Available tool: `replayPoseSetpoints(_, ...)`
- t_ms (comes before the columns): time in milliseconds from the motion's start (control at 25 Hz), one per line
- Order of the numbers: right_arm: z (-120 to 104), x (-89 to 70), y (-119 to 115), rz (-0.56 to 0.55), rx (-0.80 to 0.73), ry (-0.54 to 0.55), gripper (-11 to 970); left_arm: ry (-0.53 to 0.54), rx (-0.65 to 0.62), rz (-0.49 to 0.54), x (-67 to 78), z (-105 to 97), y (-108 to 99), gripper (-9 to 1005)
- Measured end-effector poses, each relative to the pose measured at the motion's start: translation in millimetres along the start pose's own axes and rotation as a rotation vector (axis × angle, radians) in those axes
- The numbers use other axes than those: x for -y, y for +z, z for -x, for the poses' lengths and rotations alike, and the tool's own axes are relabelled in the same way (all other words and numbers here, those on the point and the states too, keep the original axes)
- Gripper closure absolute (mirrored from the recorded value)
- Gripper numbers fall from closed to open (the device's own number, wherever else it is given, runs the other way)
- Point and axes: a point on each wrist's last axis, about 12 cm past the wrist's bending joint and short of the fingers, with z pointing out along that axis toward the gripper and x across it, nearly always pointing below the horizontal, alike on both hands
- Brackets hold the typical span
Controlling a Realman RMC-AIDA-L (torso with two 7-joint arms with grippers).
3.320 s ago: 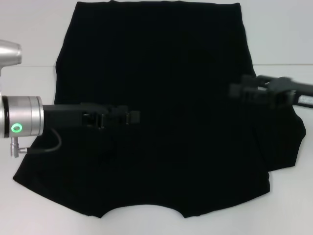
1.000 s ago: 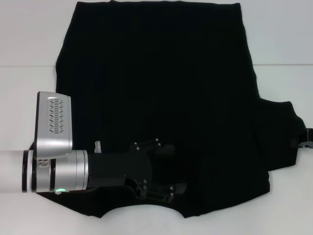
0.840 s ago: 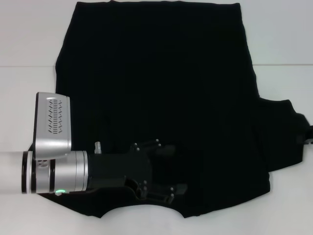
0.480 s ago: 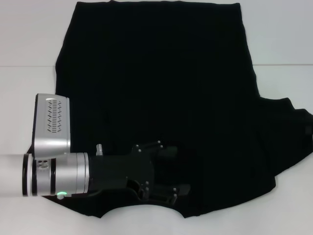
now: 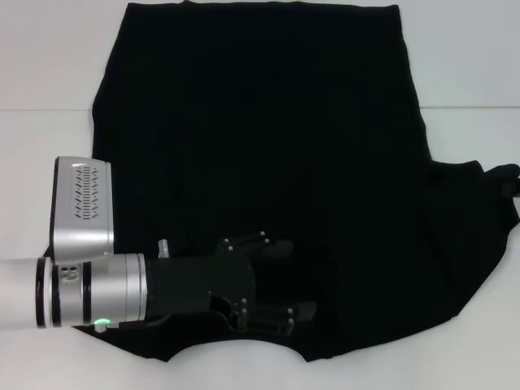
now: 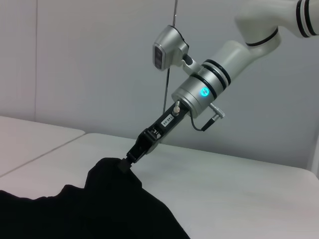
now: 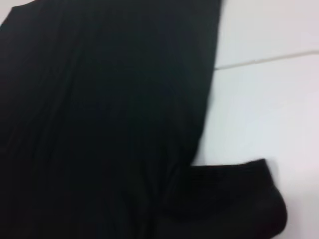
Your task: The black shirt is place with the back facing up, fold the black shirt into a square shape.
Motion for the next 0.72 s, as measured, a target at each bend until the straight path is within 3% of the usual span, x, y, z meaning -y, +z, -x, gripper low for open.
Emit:
replayPoseSetpoints(280,9.1,-23.4,7.7,0.085,-0.04,-0.03,949,0.005,0.003,0.008,-2.3,1.9,-0.2,49)
replayPoseSetpoints(720,31.0,-94.1,40.6,0.163,-0.177,-0.197,950,0.016,0.001,0.019,-5.9,4.4,-1.7,49)
